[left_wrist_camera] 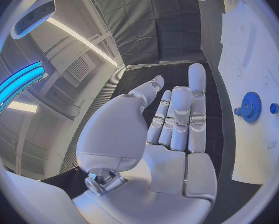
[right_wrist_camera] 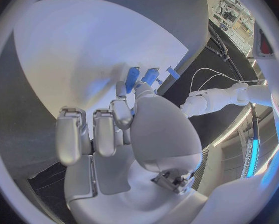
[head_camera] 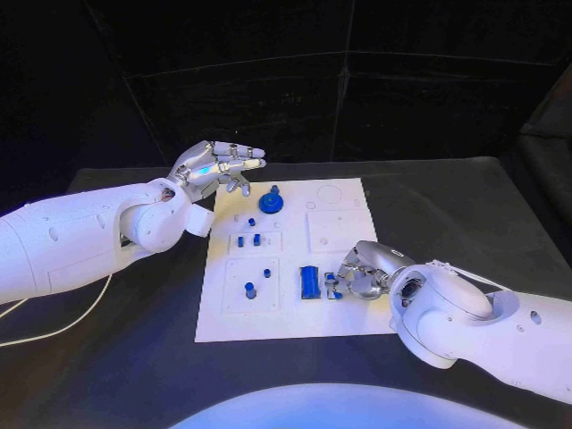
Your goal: Assemble the parts on the task board
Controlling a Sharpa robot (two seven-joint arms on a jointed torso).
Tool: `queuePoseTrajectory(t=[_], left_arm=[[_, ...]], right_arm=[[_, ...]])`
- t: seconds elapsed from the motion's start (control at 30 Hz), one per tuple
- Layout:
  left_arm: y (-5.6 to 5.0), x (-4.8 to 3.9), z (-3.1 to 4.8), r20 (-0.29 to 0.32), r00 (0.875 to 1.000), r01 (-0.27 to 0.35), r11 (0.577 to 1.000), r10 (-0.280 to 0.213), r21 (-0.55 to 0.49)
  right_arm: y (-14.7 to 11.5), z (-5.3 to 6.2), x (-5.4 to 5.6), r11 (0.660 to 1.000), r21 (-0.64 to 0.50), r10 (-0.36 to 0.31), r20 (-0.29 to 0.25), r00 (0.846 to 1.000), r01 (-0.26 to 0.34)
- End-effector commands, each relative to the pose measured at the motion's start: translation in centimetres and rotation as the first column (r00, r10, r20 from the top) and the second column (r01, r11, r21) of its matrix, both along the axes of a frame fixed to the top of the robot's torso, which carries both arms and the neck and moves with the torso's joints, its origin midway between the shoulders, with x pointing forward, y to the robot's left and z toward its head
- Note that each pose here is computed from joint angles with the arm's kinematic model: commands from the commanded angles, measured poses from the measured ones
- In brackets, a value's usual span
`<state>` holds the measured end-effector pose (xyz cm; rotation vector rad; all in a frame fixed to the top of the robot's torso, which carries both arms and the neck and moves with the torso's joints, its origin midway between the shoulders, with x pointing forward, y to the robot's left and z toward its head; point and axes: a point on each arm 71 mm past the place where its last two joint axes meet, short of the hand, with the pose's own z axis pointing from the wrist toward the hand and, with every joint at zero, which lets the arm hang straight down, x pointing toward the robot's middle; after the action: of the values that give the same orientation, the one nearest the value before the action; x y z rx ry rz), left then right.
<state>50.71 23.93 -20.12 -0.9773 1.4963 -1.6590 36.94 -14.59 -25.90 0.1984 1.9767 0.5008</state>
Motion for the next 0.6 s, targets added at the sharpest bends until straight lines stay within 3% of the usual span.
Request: queuePoseTrajectory(t=[0.03, 0.6], left_arm=[[-0.11, -0.03, 0.12, -0.002, 1.000, 0.011, 1.000, -0.011, -0.009], [-0.12, -0.02, 0.11, -0.004, 1.000, 0.012, 1.000, -0.012, -0.009]], right_arm=[[0.00, -0.01, -0.04, 0.999, -0.048, 0.004, 0.015, 1.000, -0.003], [0.46, 0.11, 0.00, 0.999, -0.044, 0.011, 0.032, 0.999, -0.009]])
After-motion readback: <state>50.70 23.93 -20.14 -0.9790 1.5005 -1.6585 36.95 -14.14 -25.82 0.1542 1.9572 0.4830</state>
